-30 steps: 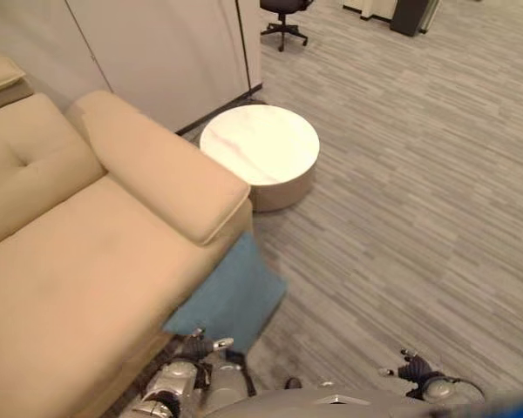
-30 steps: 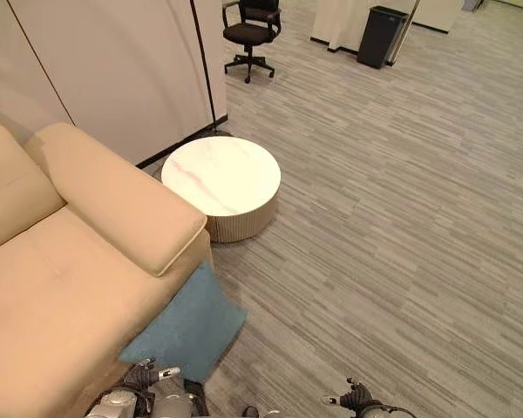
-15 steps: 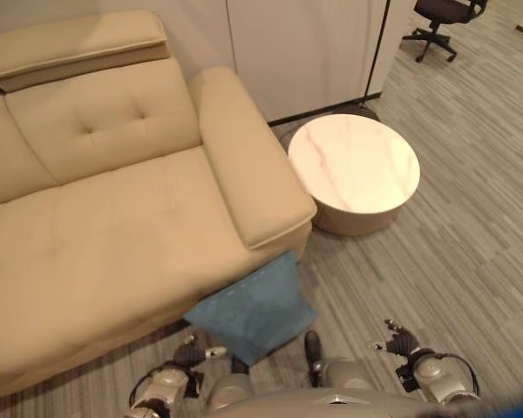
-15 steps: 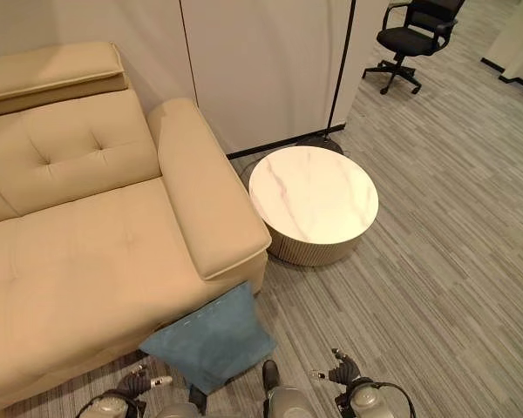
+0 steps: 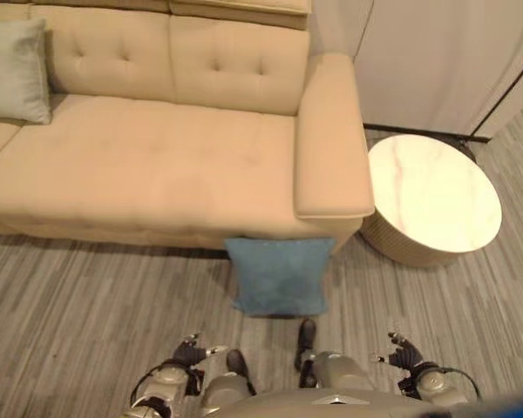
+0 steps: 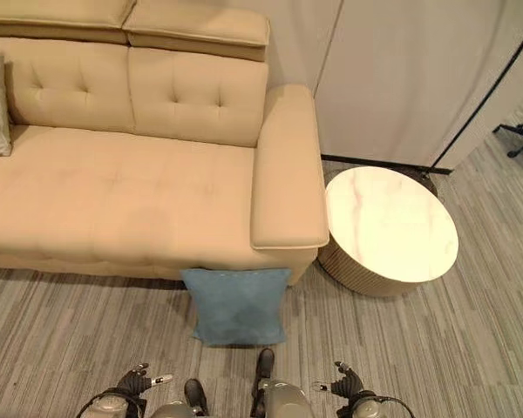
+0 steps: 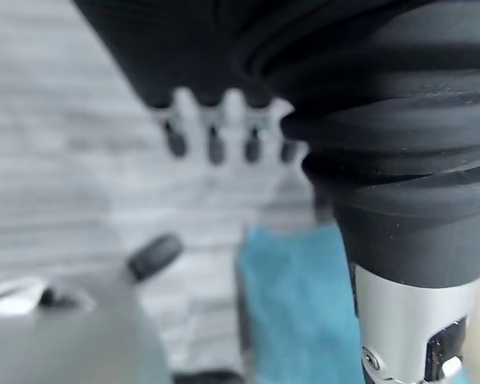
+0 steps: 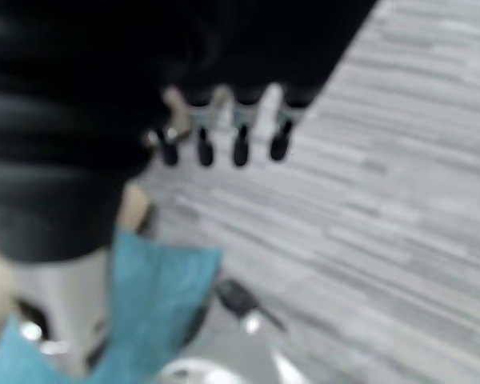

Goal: Pick up all the scattered cushions and arrange them neatly on the sofa.

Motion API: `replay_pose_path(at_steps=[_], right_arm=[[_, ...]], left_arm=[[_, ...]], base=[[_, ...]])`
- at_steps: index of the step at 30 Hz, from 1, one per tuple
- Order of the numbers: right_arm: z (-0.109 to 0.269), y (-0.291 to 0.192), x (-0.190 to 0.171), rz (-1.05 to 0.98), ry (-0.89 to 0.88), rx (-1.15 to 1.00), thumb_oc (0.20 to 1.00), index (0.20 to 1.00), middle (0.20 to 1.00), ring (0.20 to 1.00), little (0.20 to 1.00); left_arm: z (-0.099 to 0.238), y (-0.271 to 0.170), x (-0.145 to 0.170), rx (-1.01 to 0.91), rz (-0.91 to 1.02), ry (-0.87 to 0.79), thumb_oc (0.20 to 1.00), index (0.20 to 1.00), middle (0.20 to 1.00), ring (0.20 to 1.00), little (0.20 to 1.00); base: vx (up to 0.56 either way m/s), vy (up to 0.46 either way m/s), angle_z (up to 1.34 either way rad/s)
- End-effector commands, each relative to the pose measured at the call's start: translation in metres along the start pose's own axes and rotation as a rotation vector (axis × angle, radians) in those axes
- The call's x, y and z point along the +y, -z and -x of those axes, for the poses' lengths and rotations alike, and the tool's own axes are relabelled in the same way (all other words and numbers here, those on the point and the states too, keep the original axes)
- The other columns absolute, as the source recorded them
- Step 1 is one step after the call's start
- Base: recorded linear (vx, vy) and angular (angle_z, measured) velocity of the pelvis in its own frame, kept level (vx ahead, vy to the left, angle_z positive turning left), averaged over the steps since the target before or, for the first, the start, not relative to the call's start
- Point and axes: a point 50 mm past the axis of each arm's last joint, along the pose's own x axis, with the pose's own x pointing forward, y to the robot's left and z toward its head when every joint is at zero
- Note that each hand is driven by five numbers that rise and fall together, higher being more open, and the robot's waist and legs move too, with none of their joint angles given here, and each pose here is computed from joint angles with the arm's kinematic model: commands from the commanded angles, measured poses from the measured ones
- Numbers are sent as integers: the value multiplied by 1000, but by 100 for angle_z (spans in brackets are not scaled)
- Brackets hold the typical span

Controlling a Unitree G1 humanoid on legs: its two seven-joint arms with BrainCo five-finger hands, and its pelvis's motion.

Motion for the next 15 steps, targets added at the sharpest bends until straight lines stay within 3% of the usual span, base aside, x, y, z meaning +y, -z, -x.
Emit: replay_pose_path(at_steps=[1, 15], right_arm=[[-6, -38, -18, 17, 45, -139, 1000, 1000, 1000, 1000, 1000], [-8, -62, -14, 89, 19, -219, 1000, 1000, 1000, 1000, 1000]], left_arm=[[-4, -37, 10, -144, 4, -35, 1000, 1000, 1000, 1000, 1000], [-3, -32, 11, -131, -43, -40, 1000, 1000, 1000, 1000, 1000]], base=[[-33, 85, -11], [14, 86, -20]])
